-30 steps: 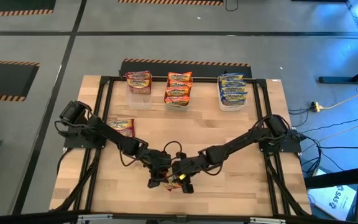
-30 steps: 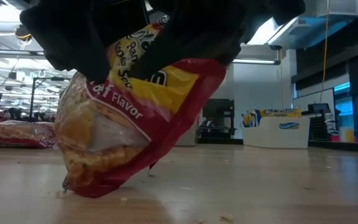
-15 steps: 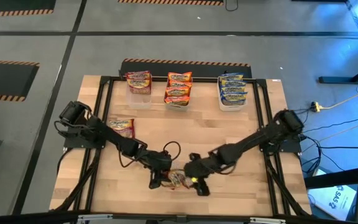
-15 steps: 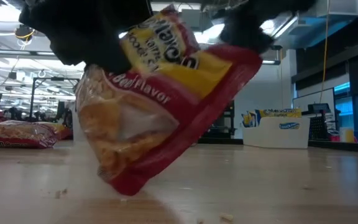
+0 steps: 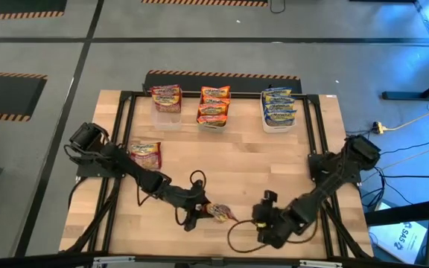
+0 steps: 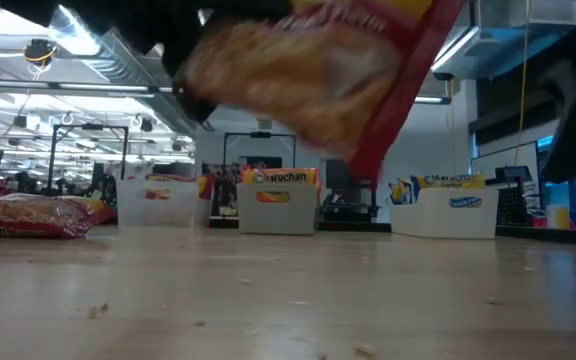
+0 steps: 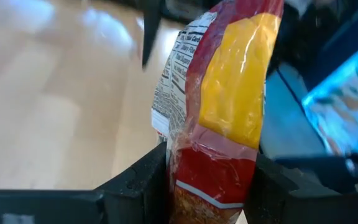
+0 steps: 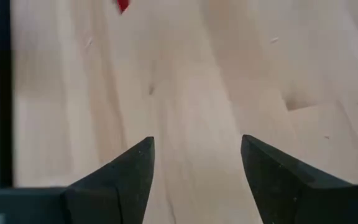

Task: Sort Maruchan noodles
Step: Put the red noodle pack into the transparent bin

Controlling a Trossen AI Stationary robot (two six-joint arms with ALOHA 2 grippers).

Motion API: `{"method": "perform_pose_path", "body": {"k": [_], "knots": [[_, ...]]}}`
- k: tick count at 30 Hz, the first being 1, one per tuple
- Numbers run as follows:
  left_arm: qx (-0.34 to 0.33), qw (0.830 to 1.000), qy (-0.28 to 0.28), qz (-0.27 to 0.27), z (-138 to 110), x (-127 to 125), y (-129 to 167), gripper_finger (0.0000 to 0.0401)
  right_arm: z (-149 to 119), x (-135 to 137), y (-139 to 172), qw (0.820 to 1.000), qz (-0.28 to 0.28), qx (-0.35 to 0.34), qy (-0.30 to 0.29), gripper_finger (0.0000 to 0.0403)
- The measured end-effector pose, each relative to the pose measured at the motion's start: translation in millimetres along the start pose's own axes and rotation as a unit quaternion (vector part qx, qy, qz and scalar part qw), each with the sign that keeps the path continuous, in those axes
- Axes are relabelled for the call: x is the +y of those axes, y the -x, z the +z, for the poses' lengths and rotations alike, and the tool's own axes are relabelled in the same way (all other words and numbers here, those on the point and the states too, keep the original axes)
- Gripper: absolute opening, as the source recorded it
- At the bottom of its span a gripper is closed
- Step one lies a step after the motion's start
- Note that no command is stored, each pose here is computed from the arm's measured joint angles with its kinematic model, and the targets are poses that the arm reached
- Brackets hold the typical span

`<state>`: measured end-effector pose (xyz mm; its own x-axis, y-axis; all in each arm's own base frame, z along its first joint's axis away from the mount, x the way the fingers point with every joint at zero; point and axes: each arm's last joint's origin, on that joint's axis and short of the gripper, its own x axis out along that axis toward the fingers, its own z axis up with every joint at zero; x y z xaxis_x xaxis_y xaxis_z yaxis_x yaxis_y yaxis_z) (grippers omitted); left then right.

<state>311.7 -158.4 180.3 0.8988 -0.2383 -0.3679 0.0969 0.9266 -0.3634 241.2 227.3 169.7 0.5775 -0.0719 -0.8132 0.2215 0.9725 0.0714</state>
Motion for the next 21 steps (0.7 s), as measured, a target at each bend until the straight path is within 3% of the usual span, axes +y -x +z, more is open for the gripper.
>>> {"method": "perform_pose_path", "body": {"k": [3,6,9,12,16,21], "knots": [[-0.039,0.999,0.005,0.017,4.3,-3.2,0.9,0.016,-24.4,3.2,-4.5,0.993,0.003,-0.115,-0.037,0.0215],[-0.064,0.997,0.009,0.035,7.1,-3.6,1.4,0.016,-41.7,3.6,-3.8,0.967,0.007,-0.242,-0.08,0.0211],[-0.091,0.995,0.017,0.025,12.2,-5.9,2.0,0.016,-45.8,0.6,-2.2,0.939,-0.002,-0.325,-0.113,0.0211],[-0.111,0.993,0.02,0.019,15.3,-6.7,1.5,0.016,-37.8,-1.8,-3.8,0.929,-0.007,-0.35,-0.123,0.0211],[-0.126,0.991,0.019,0.035,17.0,-6.0,1.9,0.016,-19.6,-2.5,-10.0,0.942,0.036,-0.324,-0.081,0.0211],[-0.129,0.991,0.016,0.037,17.5,-5.9,2.0,0.016,2.6,-3.2,-8.5,0.932,0.063,-0.355,-0.042,0.0211]]}}
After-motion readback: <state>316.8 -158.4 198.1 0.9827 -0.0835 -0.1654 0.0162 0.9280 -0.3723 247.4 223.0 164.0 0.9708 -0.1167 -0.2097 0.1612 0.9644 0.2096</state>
